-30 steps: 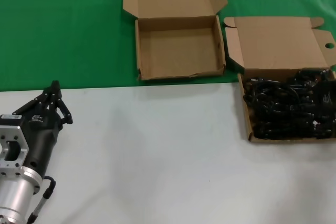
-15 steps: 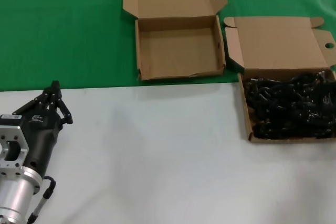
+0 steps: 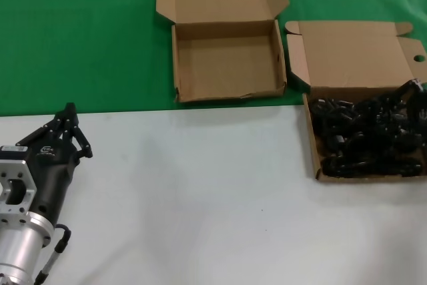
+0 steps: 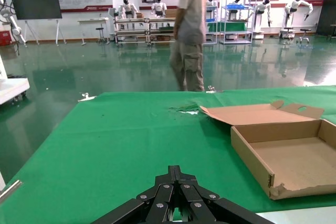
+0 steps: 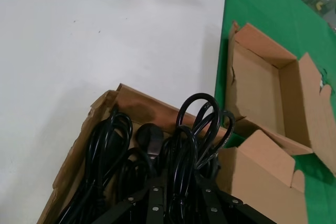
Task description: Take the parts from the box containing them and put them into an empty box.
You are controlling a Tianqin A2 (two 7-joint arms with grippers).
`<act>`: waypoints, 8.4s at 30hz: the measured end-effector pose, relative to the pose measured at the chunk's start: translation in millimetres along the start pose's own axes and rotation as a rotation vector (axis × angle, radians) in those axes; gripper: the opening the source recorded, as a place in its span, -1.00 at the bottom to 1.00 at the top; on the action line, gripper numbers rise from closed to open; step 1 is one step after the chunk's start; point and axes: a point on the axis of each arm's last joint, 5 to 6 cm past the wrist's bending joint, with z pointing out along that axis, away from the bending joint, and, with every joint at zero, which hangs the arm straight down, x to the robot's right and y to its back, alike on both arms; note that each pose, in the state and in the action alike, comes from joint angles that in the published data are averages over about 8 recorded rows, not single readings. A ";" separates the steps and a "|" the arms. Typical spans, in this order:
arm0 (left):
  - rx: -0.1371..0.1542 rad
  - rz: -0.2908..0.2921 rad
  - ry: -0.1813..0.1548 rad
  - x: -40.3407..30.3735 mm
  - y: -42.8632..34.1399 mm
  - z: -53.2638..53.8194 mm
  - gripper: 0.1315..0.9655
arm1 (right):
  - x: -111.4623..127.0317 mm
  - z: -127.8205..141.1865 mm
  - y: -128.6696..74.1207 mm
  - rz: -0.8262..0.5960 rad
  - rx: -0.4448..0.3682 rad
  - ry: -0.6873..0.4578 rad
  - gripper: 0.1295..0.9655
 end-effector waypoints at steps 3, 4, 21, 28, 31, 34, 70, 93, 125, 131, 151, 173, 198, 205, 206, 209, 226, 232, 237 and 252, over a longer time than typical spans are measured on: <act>0.000 0.000 0.000 0.0 0.0 0.0 -0.98 | 5.7 -7.3 -3.5 0.011 0.001 0.005 -0.78; 0.000 0.000 0.000 0.0 0.0 0.0 -0.98 | 7.7 -9.5 -4.9 0.015 0.002 0.008 -0.78; 0.000 0.000 0.000 0.0 0.0 0.0 -0.98 | 86.3 -0.9 -62.7 -0.002 0.103 0.202 -0.78; 0.000 0.000 0.000 0.0 0.0 0.0 -0.98 | 114.6 35.3 -94.0 -0.066 0.153 0.251 -0.78; 0.000 0.000 0.000 0.0 0.0 0.0 -0.98 | 124.3 53.2 -104.7 -0.087 0.165 0.264 -0.78; 0.000 0.000 0.000 0.0 0.0 0.0 -0.98 | 132.3 71.1 -113.3 -0.103 0.169 0.274 -0.78; 0.000 0.000 0.000 0.0 0.0 0.0 -0.98 | 113.5 185.2 -167.8 -0.278 -0.099 0.277 -0.78; 0.000 0.000 0.000 0.0 0.0 0.0 -0.98 | 105.8 200.8 -180.0 -0.320 -0.111 0.304 -0.70; 0.000 0.000 0.000 0.0 0.0 0.0 -0.98 | 130.1 177.7 -169.2 -0.148 -0.092 0.506 0.60; 0.000 0.000 0.000 0.0 0.0 0.0 -0.98 | 132.3 168.7 -161.1 -0.108 -0.075 0.563 0.78; 0.000 0.000 0.000 0.1 0.0 0.0 -0.77 | 77.8 188.2 -150.1 0.188 -0.053 0.625 1.00; 0.000 0.000 0.000 0.1 -0.1 -0.1 0.11 | -24.3 187.0 -147.7 0.662 -0.035 0.745 1.00; 0.001 0.000 0.000 0.2 -0.2 -0.2 0.95 | -129.2 131.8 -171.9 1.131 0.024 0.933 1.00; 0.001 0.000 0.000 0.2 -0.2 -0.2 1.00 | -152.8 108.4 -184.8 1.246 0.058 0.990 1.00; 0.001 0.000 0.000 0.2 -0.2 -0.2 1.00 | -155.8 104.9 -186.8 1.262 0.064 0.998 1.00; 0.001 0.000 0.000 0.2 -0.2 -0.2 1.00 | -163.2 95.7 -192.2 1.302 0.080 1.019 1.00; 0.001 0.000 0.000 0.3 -0.2 -0.2 1.00 | -168.9 87.9 -196.9 1.333 0.094 1.036 1.00; 0.001 0.000 0.000 0.3 -0.2 -0.2 1.00 | -168.9 87.9 -196.9 1.333 0.094 1.036 1.00; 0.001 0.000 0.000 0.3 -0.2 -0.2 1.00 | -168.9 87.9 -196.9 1.333 0.094 1.036 1.00; 0.001 0.000 0.000 0.3 -0.2 -0.2 1.00 | -168.9 87.9 -196.9 1.333 0.094 1.036 1.00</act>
